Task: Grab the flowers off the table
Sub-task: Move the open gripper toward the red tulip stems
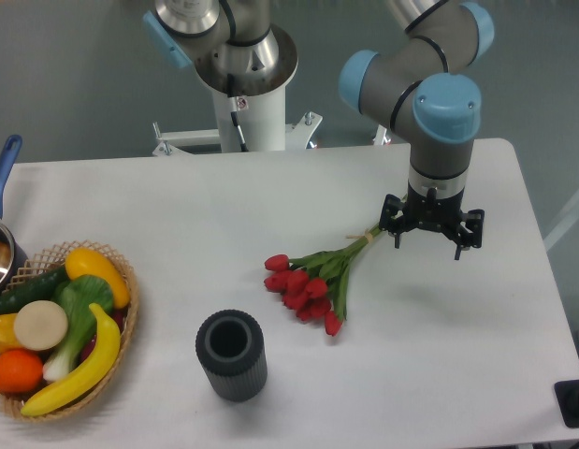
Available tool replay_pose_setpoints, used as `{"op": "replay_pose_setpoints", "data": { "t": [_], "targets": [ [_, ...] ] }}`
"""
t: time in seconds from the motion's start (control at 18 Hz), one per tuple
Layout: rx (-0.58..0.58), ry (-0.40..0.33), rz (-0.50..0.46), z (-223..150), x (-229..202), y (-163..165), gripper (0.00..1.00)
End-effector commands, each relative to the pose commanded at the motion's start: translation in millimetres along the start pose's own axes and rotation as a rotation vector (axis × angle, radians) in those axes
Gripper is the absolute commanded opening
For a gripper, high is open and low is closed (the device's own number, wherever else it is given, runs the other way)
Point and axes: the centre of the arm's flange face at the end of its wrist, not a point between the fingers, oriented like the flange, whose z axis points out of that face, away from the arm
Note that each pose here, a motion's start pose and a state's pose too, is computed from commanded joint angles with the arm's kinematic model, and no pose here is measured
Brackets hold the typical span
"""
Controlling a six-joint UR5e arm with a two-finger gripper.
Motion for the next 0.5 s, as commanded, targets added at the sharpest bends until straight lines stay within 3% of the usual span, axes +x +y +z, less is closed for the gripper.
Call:
{"op": "replay_pose_setpoints", "data": {
  "t": [0.5],
  "targets": [
    [0.014, 0.019, -0.002, 2.8, 6.7, 2.6, 1.00]
  ]
}}
